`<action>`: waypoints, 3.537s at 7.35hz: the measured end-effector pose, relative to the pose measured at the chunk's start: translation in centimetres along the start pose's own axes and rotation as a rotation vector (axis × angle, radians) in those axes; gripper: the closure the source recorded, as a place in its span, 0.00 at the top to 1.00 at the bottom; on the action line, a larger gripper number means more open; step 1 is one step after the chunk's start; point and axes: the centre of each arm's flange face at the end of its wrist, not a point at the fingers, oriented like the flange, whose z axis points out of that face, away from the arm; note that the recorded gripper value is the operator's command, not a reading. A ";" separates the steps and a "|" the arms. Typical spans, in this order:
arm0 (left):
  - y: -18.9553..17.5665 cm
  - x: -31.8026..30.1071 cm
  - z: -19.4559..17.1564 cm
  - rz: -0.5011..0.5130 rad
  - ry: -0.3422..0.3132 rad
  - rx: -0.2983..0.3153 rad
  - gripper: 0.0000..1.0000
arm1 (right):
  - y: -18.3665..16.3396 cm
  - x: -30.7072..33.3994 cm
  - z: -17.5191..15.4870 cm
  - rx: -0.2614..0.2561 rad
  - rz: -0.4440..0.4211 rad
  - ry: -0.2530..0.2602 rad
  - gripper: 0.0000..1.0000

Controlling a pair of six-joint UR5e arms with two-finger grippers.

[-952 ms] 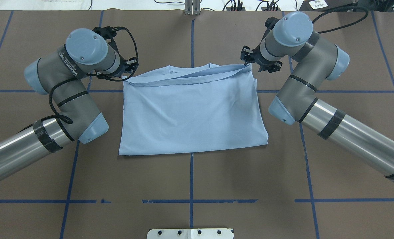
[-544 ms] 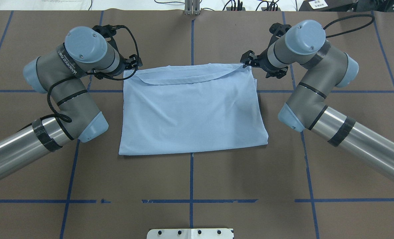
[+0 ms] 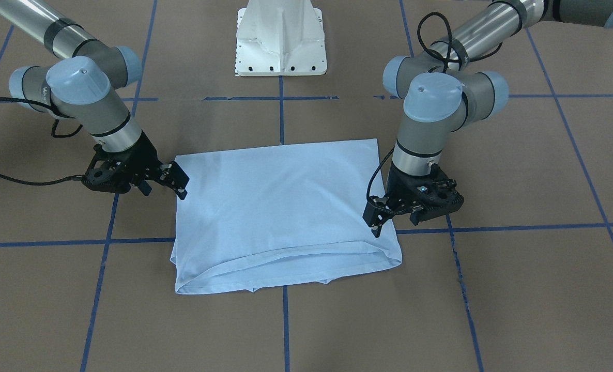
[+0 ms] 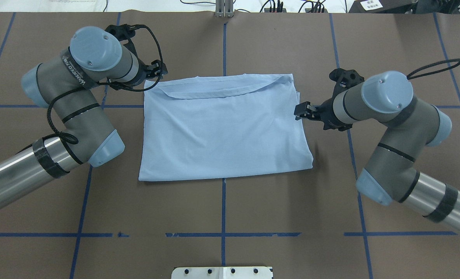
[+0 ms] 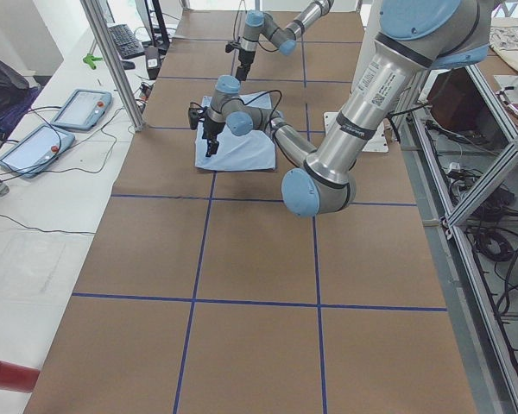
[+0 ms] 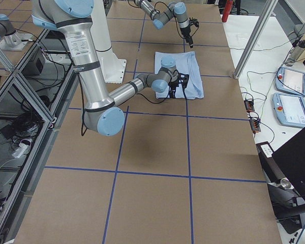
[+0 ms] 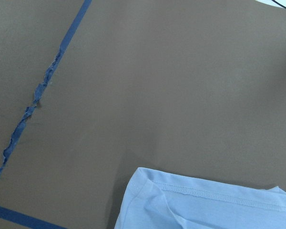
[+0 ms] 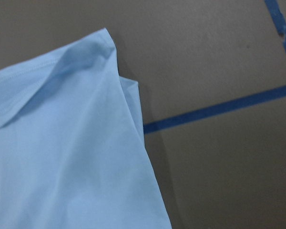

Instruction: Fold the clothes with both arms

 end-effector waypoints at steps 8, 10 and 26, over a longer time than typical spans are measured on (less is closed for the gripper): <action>0.0 0.1 -0.9 0.000 0.012 0.004 1.00 | 7.8 0.7 2.6 -0.060 -0.063 0.033 0.00; 0.0 0.1 -1.0 -0.002 0.014 0.003 1.00 | 7.8 0.4 2.1 -0.064 -0.064 0.022 0.00; 13.8 -0.4 -5.3 -0.195 0.098 -0.262 0.99 | 17.4 5.3 -10.3 -0.182 -0.029 -0.053 1.00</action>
